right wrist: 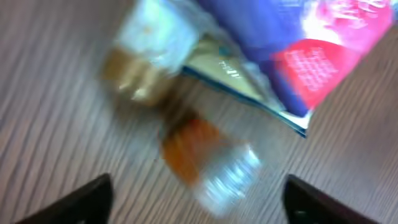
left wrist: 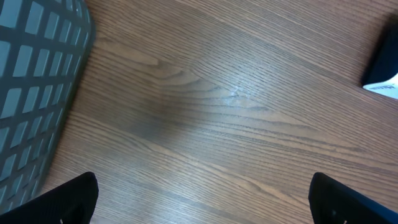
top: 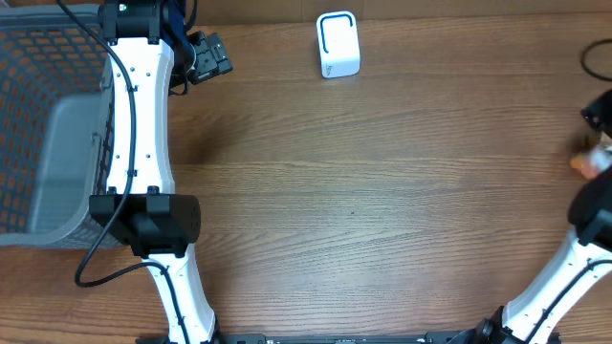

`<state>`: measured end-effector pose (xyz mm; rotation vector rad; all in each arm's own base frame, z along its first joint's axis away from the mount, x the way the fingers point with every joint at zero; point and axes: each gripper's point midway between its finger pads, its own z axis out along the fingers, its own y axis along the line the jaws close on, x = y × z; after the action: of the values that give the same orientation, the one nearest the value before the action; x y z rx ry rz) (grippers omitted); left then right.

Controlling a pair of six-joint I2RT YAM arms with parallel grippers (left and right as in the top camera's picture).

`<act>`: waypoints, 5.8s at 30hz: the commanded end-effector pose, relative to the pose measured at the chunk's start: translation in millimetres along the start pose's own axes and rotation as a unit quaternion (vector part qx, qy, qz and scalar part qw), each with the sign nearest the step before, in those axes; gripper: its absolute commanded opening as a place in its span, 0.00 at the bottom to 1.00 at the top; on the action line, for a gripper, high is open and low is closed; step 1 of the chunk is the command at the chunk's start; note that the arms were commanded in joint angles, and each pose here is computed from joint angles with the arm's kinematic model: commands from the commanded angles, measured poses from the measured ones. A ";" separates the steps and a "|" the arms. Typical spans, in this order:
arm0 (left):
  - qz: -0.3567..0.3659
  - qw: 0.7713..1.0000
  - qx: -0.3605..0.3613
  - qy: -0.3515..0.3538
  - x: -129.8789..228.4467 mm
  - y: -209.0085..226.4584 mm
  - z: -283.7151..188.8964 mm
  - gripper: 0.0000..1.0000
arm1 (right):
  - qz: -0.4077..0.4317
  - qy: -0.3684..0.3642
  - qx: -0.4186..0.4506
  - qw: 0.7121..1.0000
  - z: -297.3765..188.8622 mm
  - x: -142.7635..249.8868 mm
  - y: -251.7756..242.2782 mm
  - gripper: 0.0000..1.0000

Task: Scan the item barcode

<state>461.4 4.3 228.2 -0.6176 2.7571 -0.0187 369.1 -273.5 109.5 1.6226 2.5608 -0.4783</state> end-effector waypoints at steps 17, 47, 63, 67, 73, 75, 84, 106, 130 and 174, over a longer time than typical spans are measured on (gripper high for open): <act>0.004 1.000 0.002 0.001 -0.1 0.7 -0.3 1.00 | 0.060 0.002 -0.117 0.991 -134.4 46.6 -74.6 0.96; 0.004 1.000 0.002 0.001 -0.1 0.7 -0.3 1.00 | 0.138 0.003 -0.145 0.980 90.0 72.7 -44.1 0.04; 0.004 1.000 0.002 0.001 -0.1 0.7 -0.3 1.00 | 0.002 0.098 -0.325 0.941 -97.6 121.0 -42.3 0.04; 0.004 1.000 0.002 0.001 -0.1 0.7 -0.3 1.00 | -0.106 0.112 -0.358 0.921 -144.9 181.2 -57.1 0.04; 0.004 1.000 0.002 0.001 -0.1 0.7 -0.3 1.00 | -0.199 0.068 -0.378 0.902 -183.8 255.6 -84.2 0.47; 0.004 1.000 0.002 0.001 -0.1 0.7 -0.3 1.00 | -0.214 0.056 -0.385 0.896 -189.4 274.6 -92.4 1.00; 0.004 1.000 0.002 0.001 -0.1 0.7 -0.3 1.00 | -0.228 -0.002 -0.429 0.874 -214.1 313.1 -117.4 1.00; 0.004 1.000 0.002 0.001 -0.1 0.7 -0.3 1.00 | -0.269 -0.101 -0.371 0.883 -204.2 277.2 -120.5 1.00; 0.004 1.000 0.002 0.001 -0.1 0.7 -0.3 1.00 | -0.393 -0.416 -0.569 0.590 -209.2 333.1 -34.3 1.00; 0.004 1.000 0.002 0.001 -0.1 0.7 -0.3 1.00 | -0.261 -0.519 -0.531 0.617 -130.5 293.3 -9.1 1.00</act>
<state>461.3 4.1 228.1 -0.6166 2.7578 -0.0191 245.7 17.9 170.9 0.0249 1.6022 0.1548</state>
